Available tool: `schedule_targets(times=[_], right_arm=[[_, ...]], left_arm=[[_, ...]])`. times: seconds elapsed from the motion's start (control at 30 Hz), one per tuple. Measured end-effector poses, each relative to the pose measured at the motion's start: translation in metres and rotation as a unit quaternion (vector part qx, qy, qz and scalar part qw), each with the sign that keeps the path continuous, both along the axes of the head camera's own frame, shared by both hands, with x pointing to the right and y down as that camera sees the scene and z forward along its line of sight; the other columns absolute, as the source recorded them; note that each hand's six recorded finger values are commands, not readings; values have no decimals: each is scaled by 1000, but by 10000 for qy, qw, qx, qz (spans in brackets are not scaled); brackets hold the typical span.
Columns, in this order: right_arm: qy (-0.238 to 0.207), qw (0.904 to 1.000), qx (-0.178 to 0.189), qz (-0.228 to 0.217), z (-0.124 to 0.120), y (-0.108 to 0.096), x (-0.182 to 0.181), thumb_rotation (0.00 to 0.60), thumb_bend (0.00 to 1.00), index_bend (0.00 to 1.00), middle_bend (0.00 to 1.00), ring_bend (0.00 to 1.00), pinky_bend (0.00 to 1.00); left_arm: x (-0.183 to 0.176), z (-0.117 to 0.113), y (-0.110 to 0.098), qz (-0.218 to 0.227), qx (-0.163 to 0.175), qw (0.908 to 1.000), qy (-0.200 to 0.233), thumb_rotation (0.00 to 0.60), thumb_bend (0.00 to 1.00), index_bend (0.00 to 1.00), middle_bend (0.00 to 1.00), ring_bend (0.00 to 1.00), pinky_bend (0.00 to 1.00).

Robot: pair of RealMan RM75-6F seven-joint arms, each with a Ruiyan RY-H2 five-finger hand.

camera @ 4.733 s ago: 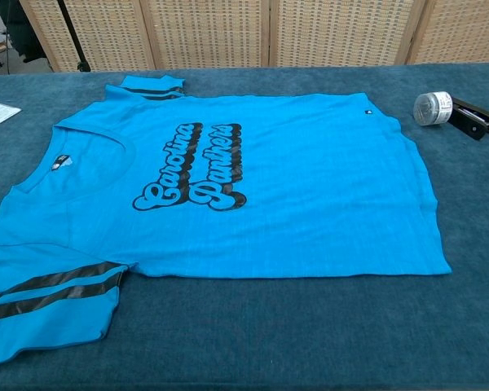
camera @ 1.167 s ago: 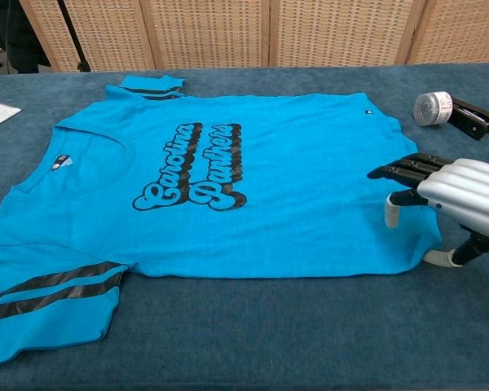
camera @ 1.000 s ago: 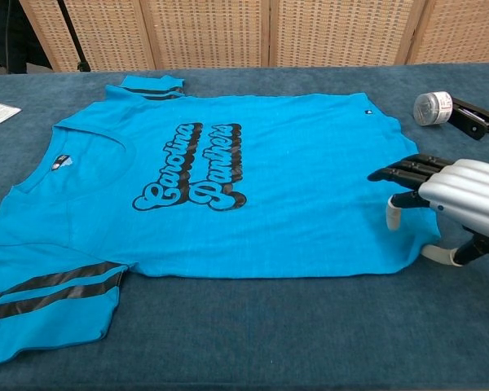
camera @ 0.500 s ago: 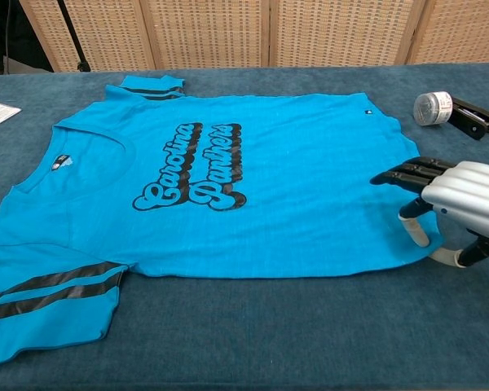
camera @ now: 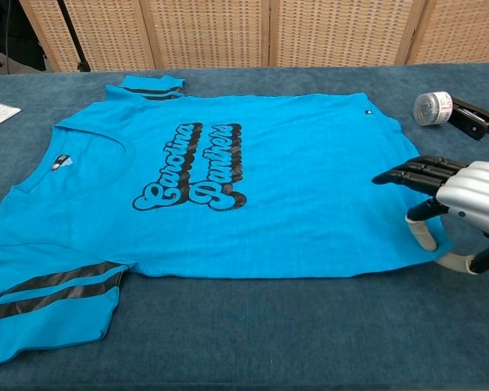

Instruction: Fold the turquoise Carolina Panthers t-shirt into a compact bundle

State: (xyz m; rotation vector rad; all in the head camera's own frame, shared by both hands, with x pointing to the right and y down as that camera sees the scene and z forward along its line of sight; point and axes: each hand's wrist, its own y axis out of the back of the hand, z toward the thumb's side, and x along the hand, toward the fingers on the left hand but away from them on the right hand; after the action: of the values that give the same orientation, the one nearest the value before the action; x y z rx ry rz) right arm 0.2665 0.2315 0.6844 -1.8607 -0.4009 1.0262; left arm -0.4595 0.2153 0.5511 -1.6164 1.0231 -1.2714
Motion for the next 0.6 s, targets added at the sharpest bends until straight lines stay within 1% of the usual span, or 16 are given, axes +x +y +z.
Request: schedule_targets(times=[0.2, 0.33, 0.43, 0.5, 0.6], right_arm=[[-219, 9997, 74, -122, -7, 5, -2, 600, 414, 649, 74, 0, 0], [-238, 9996, 79, -100, -8, 3, 0, 600, 414, 649, 75, 0, 0], [-244, 9997, 68, -62, -8, 2, 1, 600, 414, 649, 74, 0, 0], [-232, 9997, 54, -42, -7, 1, 3, 600, 414, 649, 75, 0, 0], [-206, 9998, 38, -29, -5, 1, 4, 600, 414, 649, 75, 0, 0]], left_arm=[[9, 14, 19, 597, -224, 9977, 246, 600, 71, 0, 0, 0, 0], [15, 25, 37, 970, -436, 9931, 501, 600, 72, 0, 0, 0, 0], [17, 32, 47, 1221, -512, 9896, 569, 600, 72, 1, 0, 0, 0], [19, 37, 55, 1416, -559, 9865, 596, 600, 75, 36, 0, 0, 0], [20, 44, 63, 1687, -624, 9816, 649, 600, 90, 129, 0, 0, 0]])
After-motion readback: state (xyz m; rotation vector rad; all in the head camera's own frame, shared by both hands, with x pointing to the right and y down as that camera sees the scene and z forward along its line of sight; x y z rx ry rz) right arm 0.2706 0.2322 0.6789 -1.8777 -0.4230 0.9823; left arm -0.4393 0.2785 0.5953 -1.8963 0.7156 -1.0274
